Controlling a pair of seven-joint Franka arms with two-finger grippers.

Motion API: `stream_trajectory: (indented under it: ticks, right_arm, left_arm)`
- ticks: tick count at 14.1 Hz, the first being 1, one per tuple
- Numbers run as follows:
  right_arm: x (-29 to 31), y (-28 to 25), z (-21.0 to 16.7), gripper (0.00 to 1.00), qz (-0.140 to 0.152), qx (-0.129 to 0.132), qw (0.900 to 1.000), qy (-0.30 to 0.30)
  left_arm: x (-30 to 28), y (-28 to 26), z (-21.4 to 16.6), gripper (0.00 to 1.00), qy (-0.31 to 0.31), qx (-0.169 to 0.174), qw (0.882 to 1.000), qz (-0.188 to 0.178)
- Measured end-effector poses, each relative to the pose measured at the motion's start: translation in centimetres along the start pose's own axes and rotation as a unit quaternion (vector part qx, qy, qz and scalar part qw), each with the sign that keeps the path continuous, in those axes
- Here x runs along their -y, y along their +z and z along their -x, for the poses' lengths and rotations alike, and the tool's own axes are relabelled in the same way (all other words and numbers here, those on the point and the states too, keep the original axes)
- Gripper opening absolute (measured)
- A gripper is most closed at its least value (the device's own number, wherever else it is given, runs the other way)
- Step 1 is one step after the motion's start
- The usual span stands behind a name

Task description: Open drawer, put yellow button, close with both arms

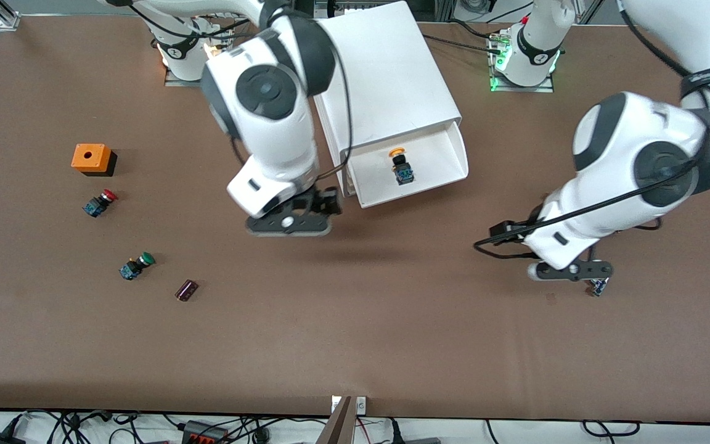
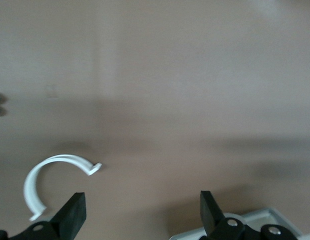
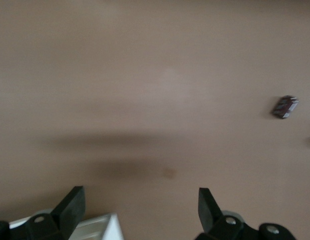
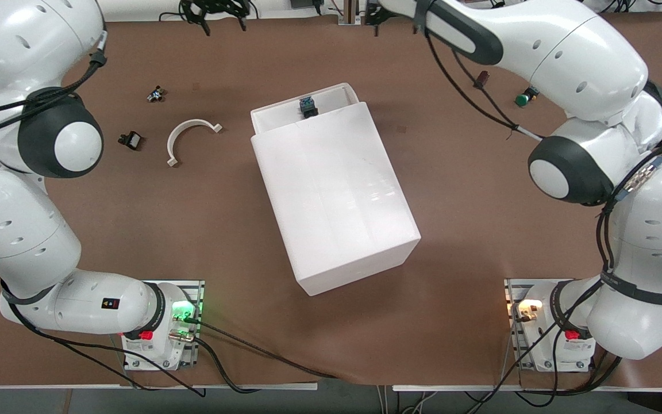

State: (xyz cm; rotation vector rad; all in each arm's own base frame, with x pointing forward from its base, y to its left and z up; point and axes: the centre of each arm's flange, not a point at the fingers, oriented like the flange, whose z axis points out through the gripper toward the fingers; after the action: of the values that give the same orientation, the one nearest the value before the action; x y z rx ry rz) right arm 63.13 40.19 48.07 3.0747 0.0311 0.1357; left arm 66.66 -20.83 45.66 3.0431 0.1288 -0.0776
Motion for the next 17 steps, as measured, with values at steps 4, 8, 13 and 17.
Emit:
stream_trajectory:
  ticks: [4, 8, 13, 17]
  right_arm:
    - [-11.0, 2.4, -5.0, 1.00, 0.017, 0.027, 1.000, 0.000]
    - [-19.1, 3.3, -7.2, 1.00, 0.022, 0.050, 0.999, -0.004]
    - [-24.7, 2.1, -7.8, 1.00, 0.015, 0.053, 0.998, 0.034]
    - [-33.0, 0.6, -6.9, 1.00, -0.006, 0.055, 0.995, 0.082]
  left_arm:
    - [-5.7, 4.3, 2.4, 1.00, -0.016, -0.015, 1.000, 0.009]
    - [-10.5, 8.4, 5.9, 1.00, -0.045, -0.007, 0.999, 0.006]
    - [-14.4, 12.6, 10.5, 1.00, -0.054, 0.010, 0.998, -0.006]
    - [-15.4, 13.0, 14.0, 1.00, -0.056, 0.021, 0.998, -0.017]
